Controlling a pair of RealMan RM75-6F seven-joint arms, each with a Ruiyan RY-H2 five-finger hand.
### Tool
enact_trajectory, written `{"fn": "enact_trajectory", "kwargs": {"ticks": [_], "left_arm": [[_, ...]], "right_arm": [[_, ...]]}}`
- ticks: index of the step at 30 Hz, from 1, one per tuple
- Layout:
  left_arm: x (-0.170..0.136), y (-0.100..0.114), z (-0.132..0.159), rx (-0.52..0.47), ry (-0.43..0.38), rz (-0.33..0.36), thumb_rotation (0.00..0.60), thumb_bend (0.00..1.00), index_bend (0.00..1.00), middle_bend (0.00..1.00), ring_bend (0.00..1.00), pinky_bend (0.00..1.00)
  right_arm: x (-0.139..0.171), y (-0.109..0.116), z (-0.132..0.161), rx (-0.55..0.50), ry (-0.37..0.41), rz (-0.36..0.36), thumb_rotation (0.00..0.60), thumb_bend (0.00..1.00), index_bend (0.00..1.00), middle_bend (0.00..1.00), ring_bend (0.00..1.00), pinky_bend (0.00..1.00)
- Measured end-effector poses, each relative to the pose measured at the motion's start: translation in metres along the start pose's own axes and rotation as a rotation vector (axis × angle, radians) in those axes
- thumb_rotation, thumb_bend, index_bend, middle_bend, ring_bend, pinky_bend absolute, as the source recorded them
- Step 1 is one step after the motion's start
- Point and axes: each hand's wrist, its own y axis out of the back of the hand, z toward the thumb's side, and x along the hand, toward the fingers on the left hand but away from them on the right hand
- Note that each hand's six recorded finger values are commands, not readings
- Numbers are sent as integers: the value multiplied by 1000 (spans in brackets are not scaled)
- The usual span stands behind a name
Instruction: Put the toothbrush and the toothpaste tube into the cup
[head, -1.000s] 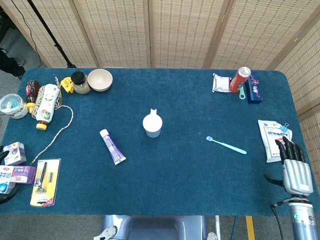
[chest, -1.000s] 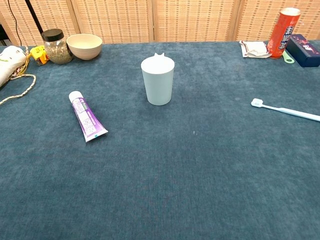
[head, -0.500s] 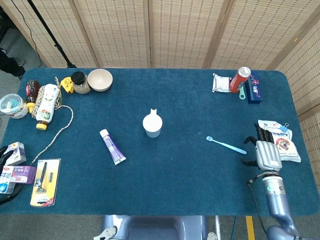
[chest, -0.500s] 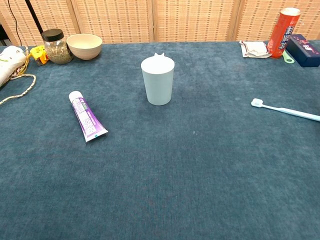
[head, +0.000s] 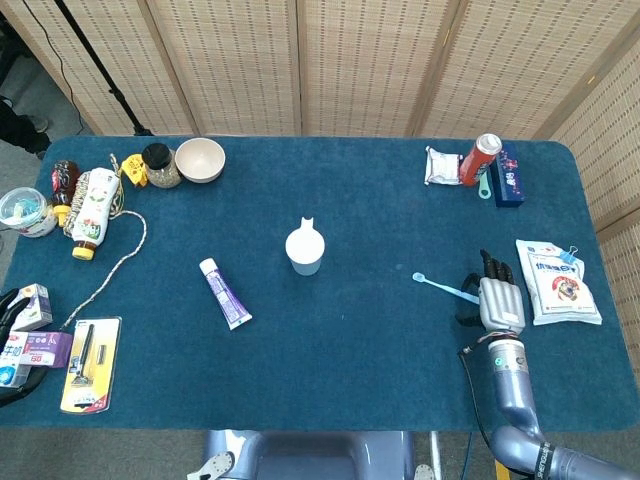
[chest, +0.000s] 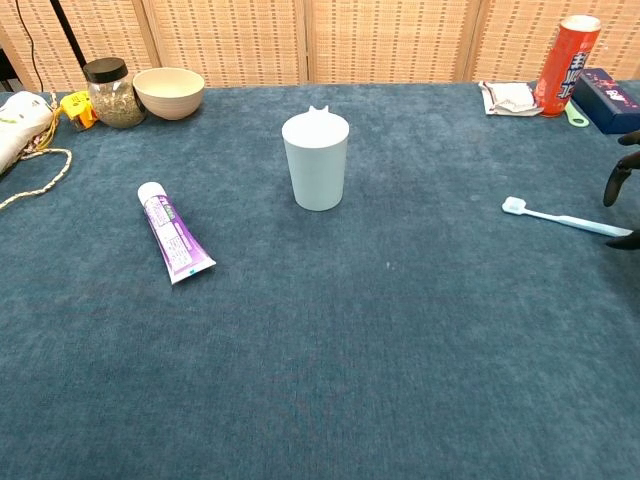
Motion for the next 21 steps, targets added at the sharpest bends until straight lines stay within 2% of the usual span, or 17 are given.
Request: {"fn": "enact_trajectory", "kwargs": {"ticks": [13, 21], "left_arm": [[2, -1, 0, 4, 7, -4, 600, 225, 0, 0, 0, 0], [3, -3, 1, 9, 7, -8, 600, 225, 0, 0, 0, 0]], "right_arm": [[-23, -8, 0, 33, -55, 32, 600, 269, 487, 17, 0, 0], [-27, -10, -2, 25, -72, 46, 600, 274, 488, 18, 0, 0]]}}
